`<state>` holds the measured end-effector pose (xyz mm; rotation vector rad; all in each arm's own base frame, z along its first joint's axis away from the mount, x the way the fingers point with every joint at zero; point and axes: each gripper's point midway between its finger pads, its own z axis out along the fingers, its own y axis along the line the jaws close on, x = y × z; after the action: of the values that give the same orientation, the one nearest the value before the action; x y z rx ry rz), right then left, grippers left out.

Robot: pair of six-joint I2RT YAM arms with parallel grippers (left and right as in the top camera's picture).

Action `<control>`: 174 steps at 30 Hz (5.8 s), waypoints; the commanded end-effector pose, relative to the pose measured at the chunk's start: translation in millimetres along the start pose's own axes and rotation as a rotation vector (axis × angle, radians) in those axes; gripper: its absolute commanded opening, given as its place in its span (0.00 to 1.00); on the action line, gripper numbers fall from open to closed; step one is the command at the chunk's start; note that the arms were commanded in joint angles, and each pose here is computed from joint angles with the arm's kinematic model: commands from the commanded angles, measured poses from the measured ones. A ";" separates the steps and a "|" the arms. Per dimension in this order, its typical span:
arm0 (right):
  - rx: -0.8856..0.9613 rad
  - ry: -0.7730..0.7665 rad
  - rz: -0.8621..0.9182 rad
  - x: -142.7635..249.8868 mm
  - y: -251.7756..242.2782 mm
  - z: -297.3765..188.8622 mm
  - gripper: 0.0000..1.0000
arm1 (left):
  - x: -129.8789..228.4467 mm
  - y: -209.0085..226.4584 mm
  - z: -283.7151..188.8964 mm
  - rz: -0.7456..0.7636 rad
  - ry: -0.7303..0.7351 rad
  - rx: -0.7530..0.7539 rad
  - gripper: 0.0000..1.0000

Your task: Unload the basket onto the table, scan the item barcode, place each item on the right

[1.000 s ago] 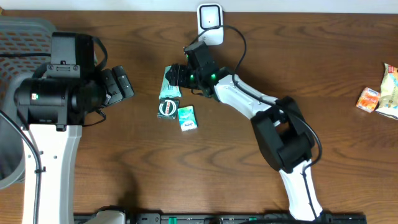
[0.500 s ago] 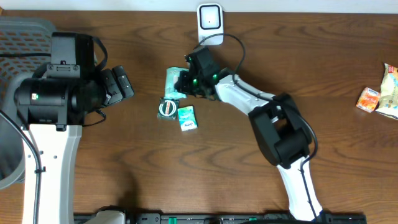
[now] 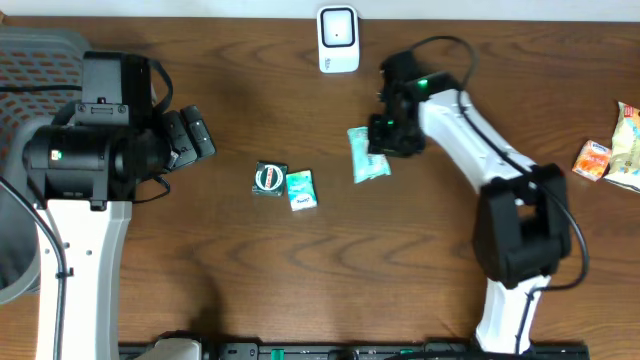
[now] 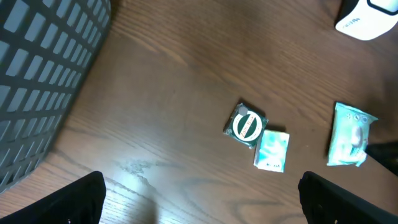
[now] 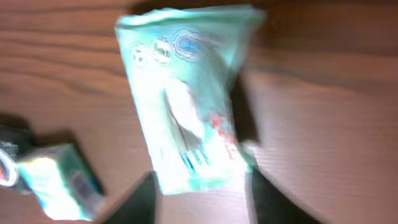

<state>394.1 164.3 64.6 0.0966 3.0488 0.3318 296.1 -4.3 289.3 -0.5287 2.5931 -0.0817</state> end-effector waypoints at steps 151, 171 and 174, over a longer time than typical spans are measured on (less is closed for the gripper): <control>-0.533 0.156 0.134 44.9 -40.1 17.5 0.22 | -0.9 3.1 -2.0 -0.015 -0.009 -0.011 0.98; -0.393 -0.011 0.013 45.2 -15.7 -47.2 0.01 | -0.9 3.1 -2.0 -0.015 -0.009 -0.011 0.98; -0.399 -0.067 -0.033 37.7 0.3 -51.1 0.01 | -0.9 3.1 -2.0 -0.015 -0.009 -0.011 0.98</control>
<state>345.5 147.2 103.2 0.0490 2.8792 0.9487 296.2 -4.3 289.3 -0.5286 2.5927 -0.0818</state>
